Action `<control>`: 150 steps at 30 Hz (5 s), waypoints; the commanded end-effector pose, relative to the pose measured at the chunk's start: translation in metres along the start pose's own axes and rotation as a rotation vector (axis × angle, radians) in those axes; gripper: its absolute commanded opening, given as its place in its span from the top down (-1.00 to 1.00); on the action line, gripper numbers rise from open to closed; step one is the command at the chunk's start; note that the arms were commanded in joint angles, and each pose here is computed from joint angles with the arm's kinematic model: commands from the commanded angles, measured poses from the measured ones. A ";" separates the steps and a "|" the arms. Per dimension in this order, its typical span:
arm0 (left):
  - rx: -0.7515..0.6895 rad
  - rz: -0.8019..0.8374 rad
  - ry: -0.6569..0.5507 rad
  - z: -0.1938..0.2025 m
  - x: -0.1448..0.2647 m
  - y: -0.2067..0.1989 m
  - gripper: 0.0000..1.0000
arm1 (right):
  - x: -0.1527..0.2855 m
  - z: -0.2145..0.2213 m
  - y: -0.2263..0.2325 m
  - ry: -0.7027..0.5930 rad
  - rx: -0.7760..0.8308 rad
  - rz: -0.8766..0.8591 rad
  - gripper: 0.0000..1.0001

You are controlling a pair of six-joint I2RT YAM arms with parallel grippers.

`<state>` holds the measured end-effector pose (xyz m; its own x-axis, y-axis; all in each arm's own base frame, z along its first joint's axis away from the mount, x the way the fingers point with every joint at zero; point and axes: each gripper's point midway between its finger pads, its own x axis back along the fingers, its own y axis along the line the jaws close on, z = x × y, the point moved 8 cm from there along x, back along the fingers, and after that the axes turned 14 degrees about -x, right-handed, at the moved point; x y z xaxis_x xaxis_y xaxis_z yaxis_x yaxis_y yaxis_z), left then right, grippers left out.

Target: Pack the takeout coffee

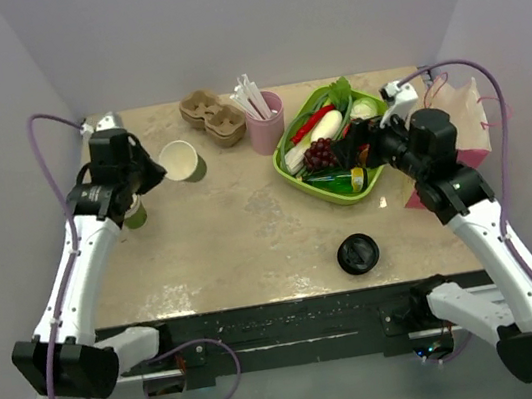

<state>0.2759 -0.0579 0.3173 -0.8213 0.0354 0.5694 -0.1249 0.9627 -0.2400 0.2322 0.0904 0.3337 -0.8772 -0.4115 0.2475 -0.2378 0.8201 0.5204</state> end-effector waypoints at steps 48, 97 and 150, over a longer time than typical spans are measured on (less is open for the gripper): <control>-0.202 0.130 0.202 0.084 -0.008 -0.041 -0.99 | 0.022 0.197 -0.020 0.834 0.021 0.321 0.32; -0.184 0.148 0.250 0.102 -0.015 -0.038 -0.99 | 0.032 0.166 -0.011 0.755 0.081 0.310 1.00; -0.092 0.659 0.420 0.087 0.009 -0.122 -0.99 | -0.014 0.116 0.152 0.441 0.767 -0.336 1.00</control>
<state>0.2377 -0.1959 0.2842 -0.4394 0.6801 0.5868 0.3781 0.7326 -0.5660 0.1503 0.2565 0.2880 -0.4441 -0.6143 0.6522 -0.8021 0.5969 0.0160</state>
